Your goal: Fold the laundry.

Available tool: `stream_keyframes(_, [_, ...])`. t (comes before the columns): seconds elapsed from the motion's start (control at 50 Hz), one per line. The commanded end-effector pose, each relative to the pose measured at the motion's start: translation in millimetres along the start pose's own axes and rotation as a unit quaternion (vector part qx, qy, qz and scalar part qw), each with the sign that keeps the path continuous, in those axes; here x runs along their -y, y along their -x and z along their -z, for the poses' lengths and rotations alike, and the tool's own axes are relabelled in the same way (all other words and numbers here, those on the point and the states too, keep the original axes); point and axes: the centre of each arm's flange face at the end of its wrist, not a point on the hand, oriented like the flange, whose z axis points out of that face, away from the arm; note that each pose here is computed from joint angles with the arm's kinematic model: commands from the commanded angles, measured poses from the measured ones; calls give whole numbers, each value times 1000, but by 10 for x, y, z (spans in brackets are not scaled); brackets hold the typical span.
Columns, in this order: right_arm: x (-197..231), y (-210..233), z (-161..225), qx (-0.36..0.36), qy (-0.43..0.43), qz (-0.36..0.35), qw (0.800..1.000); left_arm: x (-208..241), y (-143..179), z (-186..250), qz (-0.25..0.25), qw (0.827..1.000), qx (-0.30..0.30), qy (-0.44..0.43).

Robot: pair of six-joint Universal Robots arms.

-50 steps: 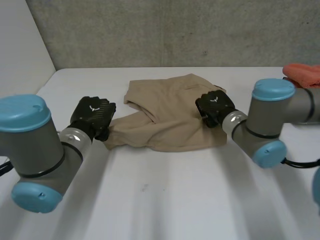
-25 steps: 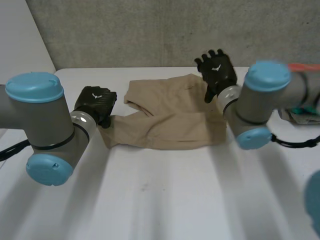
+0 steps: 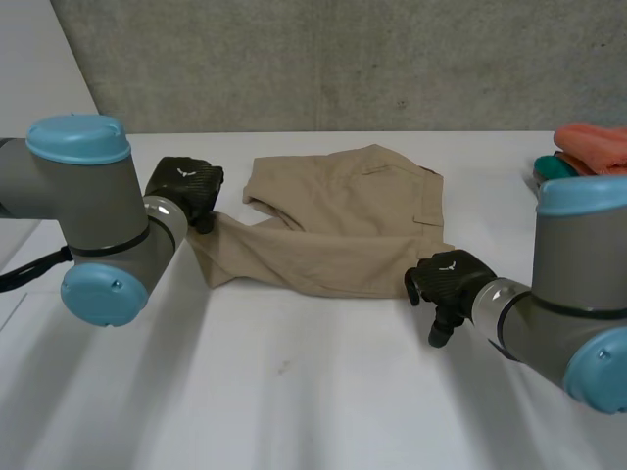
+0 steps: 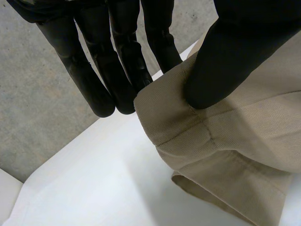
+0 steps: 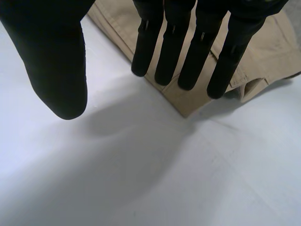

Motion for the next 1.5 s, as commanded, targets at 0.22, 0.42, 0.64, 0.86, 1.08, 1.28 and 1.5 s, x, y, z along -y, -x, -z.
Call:
stream_keyframes(0.22, [-7,-60,-568,-71,-109,19,991,-21,-3,-13,2,1000,0,7])
stream_keyframes(0.42, [73,-94,-880,-89,-142,43,985,-56,-12,-40,2,1000,-1,11])
stream_keyframes(0.64, [120,-179,-1110,-123,-163,68,977,-61,1,-34,5,1000,0,13])
stream_keyframes(0.86, [1442,-758,81,-197,-343,57,917,877,409,595,32,996,38,-75])
stream_keyframes(1.08, [2257,-1263,1113,-182,-387,41,903,2088,848,1654,76,961,69,-258])
stream_keyframes(1.28, [2054,-1234,705,-140,-315,13,939,1940,612,1301,70,974,39,-211])
stream_keyframes(1.5, [1858,-1119,-71,-163,-334,10,928,1557,697,214,77,971,83,-209])
